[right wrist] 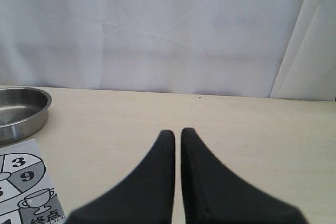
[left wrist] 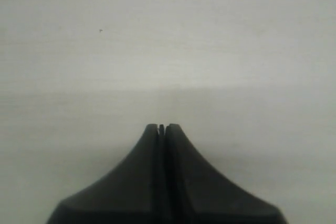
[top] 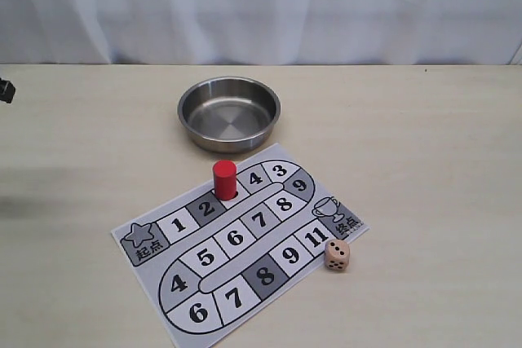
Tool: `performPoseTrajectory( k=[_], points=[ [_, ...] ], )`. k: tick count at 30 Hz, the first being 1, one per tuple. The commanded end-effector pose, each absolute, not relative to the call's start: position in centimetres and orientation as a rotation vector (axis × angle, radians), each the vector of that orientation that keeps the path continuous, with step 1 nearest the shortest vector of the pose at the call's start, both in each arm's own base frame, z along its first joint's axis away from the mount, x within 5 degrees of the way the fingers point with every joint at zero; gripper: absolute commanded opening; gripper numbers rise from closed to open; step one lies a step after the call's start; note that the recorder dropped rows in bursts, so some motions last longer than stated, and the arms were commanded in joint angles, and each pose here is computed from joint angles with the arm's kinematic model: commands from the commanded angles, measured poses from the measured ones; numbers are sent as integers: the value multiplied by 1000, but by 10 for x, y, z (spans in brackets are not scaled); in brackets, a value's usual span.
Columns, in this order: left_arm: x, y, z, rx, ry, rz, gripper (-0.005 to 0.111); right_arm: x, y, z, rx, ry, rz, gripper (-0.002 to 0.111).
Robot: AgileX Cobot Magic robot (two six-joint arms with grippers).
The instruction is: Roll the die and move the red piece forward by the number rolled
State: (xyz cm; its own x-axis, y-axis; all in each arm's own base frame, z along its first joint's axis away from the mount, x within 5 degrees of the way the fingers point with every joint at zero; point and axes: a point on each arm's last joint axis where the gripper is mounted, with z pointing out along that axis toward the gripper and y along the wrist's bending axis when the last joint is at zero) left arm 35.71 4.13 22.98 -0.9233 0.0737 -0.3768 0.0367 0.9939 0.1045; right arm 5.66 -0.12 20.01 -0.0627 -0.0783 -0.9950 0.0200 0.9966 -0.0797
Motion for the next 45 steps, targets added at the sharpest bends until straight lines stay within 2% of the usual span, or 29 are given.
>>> performPoseTrajectory(
  k=[1, 7, 15, 25, 33, 45],
  points=[
    [351, 40, 248, 63, 2701, 142, 0, 56, -1, 200, -44, 1623, -84, 4],
    [325, 32, 285, 82, 2562, 86, 0, 56, -1, 200, -44, 1623, -84, 4],
    [260, 26, 327, 129, 2387, 135, 0, 56, -1, 200, -44, 1623, -84, 4],
    [111, 8, 396, 75, 1886, 134, 0, 56, -1, 200, -44, 1623, -84, 4],
    [20, -6, 407, 77, 1677, 96, 0, 56, -1, 200, -44, 1623, -84, 4],
    [-42, -6, 402, 152, 1476, 68, 0, 56, -1, 200, -44, 1623, -84, 4]
  ],
)
